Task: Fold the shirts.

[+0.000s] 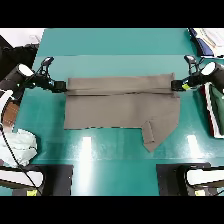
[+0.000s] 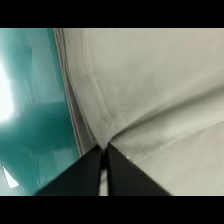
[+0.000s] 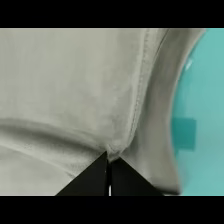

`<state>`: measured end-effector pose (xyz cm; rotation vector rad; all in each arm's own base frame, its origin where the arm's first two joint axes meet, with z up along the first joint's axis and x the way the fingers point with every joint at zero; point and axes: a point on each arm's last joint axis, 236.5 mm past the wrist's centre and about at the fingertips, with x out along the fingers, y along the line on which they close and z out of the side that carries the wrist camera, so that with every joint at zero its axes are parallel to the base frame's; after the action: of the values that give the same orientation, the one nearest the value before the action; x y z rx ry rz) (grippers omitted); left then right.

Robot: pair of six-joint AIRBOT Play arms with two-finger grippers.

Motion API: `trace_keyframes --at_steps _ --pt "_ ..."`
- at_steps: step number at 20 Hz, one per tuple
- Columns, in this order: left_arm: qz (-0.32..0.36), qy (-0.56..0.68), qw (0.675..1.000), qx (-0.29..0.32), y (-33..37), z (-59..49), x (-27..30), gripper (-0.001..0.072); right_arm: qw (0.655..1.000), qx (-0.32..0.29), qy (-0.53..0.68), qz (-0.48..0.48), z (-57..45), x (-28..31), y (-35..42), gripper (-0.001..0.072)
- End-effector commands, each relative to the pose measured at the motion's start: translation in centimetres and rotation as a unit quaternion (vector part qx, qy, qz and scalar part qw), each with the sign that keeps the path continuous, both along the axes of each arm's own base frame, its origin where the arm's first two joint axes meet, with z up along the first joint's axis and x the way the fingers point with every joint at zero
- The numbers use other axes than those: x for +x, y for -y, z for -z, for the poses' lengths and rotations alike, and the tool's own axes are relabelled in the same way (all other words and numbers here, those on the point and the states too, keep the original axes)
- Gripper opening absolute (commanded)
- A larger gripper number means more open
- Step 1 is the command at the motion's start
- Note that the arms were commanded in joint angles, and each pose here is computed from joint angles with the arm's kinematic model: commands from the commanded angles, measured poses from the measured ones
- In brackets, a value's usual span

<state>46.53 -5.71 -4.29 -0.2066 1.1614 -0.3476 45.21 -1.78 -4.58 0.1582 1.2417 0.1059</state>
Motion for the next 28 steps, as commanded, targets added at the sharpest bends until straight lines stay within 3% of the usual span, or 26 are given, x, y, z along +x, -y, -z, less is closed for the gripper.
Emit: trace_keyframes --at_steps 1,2,8,15,20,21,22,23,26,28 --pt "-0.010 -0.045 0.999 -0.016 0.5 1.0 -1.7 0.0557 0.999 0.030 -0.039 -0.002 0.7 -2.1 -1.3 0.0190" --pt "-0.011 -0.062 0.998 -0.020 0.6 1.0 -2.4 0.0593 0.998 0.033 -0.049 -0.007 0.2 -2.5 -1.5 0.0318" --pt "0.010 -0.155 0.987 -0.042 -0.8 -0.6 -8.9 0.0592 0.997 0.038 -0.051 -0.036 -5.4 -7.2 -1.8 0.0321" --pt "-0.009 -0.204 0.977 -0.053 0.7 3.3 -18.8 0.0592 0.993 0.110 -0.034 0.007 -6.7 -13.1 -2.2 0.0321" --pt "-0.031 -0.193 0.976 -0.096 2.5 3.6 -19.1 0.0591 0.994 0.104 -0.013 0.028 -7.9 -14.3 -1.1 0.0321" --pt "-0.034 -0.189 0.976 -0.107 2.9 3.4 -18.8 0.0503 0.994 0.101 -0.006 0.027 -8.3 -14.3 -1.2 0.0321" --pt "-0.032 -0.187 0.975 -0.112 3.2 3.2 -18.7 0.0356 0.995 0.100 -0.003 0.026 -8.6 -14.4 -1.2 0.0321" --pt "-0.027 -0.185 0.976 -0.109 3.5 3.3 -18.7 0.0297 0.995 0.099 -0.002 0.025 -8.8 -14.6 -1.3 0.0321" --pt "0.001 -0.191 0.976 -0.101 4.9 3.3 -19.5 0.0296 0.995 0.097 -0.026 0.016 -8.5 -15.8 -1.4 0.0321" --pt "0.015 -0.190 0.977 -0.099 5.7 3.3 -19.6 0.0022 0.995 0.082 -0.055 0.020 -7.7 -17.1 -0.7 0.0321"
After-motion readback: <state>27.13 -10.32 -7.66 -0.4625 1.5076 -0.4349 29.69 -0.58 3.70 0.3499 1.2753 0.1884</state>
